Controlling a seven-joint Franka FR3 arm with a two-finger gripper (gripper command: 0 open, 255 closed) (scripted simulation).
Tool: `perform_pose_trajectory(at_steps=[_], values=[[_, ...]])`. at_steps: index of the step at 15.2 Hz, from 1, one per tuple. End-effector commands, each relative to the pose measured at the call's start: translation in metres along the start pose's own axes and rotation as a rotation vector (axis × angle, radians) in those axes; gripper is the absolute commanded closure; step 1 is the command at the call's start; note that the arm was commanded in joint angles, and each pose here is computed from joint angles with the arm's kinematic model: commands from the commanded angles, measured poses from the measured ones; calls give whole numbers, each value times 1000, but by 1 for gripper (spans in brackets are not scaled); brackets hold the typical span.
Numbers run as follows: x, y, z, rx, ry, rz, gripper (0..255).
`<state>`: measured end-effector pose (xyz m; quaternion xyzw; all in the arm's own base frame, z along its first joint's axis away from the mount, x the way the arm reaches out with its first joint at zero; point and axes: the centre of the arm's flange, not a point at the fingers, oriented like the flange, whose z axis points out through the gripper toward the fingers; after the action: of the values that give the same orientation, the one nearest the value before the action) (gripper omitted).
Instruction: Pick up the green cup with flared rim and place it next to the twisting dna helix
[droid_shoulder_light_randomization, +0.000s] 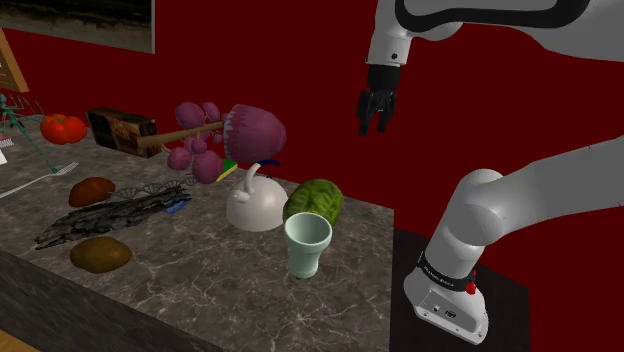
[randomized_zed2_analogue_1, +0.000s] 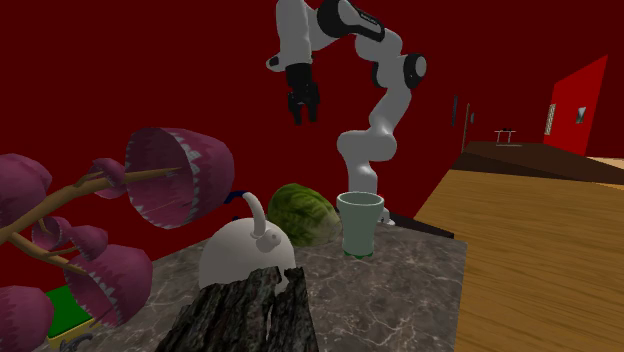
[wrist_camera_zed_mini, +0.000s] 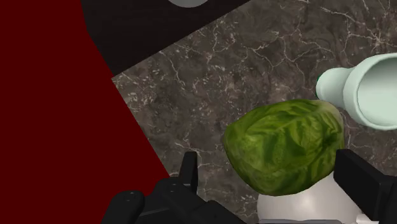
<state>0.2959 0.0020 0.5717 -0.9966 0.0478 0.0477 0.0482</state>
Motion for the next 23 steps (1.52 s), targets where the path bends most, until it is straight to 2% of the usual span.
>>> perform_pose_trajectory(at_steps=[1, 19, 23], values=[[0, 0, 0, 0, 0, 0, 0], [-23, -157, 176, 28, 127, 26, 0], [-21, -164, 199, 29, 133, 27, 0]])
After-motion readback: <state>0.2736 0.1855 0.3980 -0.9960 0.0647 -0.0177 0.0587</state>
